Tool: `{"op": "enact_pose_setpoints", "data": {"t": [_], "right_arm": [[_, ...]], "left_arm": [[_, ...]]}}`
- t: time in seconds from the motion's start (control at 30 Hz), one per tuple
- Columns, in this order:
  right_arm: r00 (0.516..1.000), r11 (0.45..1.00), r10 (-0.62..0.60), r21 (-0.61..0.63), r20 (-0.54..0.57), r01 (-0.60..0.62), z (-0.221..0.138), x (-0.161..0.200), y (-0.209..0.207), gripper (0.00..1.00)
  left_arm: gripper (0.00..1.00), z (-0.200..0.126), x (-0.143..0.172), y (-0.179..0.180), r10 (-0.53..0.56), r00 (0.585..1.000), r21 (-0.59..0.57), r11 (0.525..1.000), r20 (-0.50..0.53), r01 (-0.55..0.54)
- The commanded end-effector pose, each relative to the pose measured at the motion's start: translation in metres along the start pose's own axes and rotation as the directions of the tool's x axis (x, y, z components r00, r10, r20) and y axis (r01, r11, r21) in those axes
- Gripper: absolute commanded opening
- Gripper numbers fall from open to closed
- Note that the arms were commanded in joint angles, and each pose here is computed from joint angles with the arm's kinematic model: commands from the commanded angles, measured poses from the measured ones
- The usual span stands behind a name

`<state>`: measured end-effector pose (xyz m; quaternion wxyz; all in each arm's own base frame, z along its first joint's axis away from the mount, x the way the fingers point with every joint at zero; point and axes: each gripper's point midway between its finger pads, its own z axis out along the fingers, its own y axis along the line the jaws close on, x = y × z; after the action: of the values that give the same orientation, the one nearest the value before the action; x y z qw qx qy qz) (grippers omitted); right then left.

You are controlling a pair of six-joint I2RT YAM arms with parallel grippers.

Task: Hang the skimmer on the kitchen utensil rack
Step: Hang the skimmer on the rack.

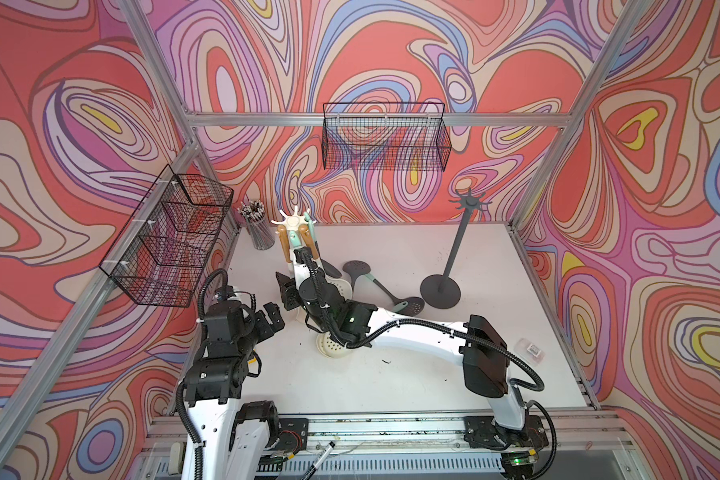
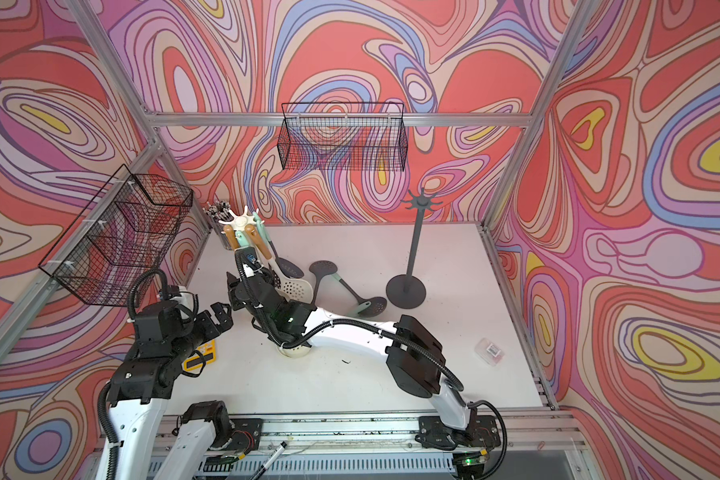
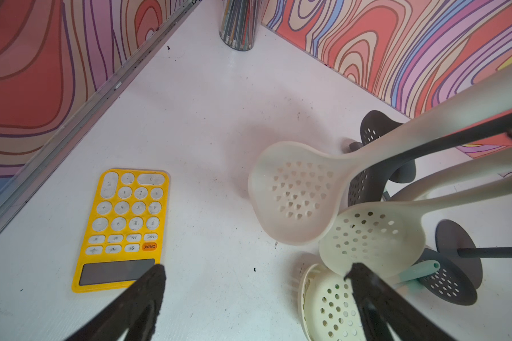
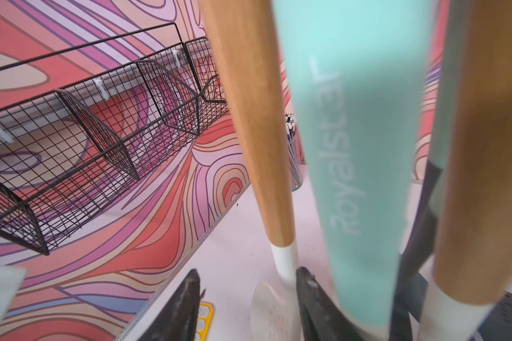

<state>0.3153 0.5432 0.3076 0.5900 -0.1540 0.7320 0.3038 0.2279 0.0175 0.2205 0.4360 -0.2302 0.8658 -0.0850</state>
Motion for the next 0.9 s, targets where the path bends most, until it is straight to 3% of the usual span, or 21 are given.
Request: {"op": "enact_pose_setpoints", "data": {"t": [0.0, 0.47, 0.63, 0.87], "right_arm": [[1.000, 1.000, 0.007, -0.001, 0.015, -0.007, -0.016, -0.019, 0.000, 0.58], [0.999, 0.999, 0.000, -0.035, -0.034, -0.001, -0.057, -0.007, -0.011, 0.64], [0.999, 1.000, 0.012, -0.006, -0.039, -0.012, -0.086, -0.007, -0.034, 0.64], [0.993, 0.993, 0.005, 0.115, -0.114, 0.008, -0.125, 0.028, -0.090, 0.64]], "left_arm": [[1.00, 0.001, -0.001, -0.004, 0.015, 1.000, 0.018, 1.000, 0.010, -0.015], [1.00, 0.009, 0.003, -0.006, 0.023, 0.999, 0.032, 0.999, -0.023, -0.022], [1.00, 0.017, 0.007, -0.009, 0.028, 0.998, 0.046, 0.999, -0.060, -0.025], [1.00, 0.024, 0.014, -0.012, 0.028, 0.995, 0.064, 0.998, -0.098, -0.022]]}}
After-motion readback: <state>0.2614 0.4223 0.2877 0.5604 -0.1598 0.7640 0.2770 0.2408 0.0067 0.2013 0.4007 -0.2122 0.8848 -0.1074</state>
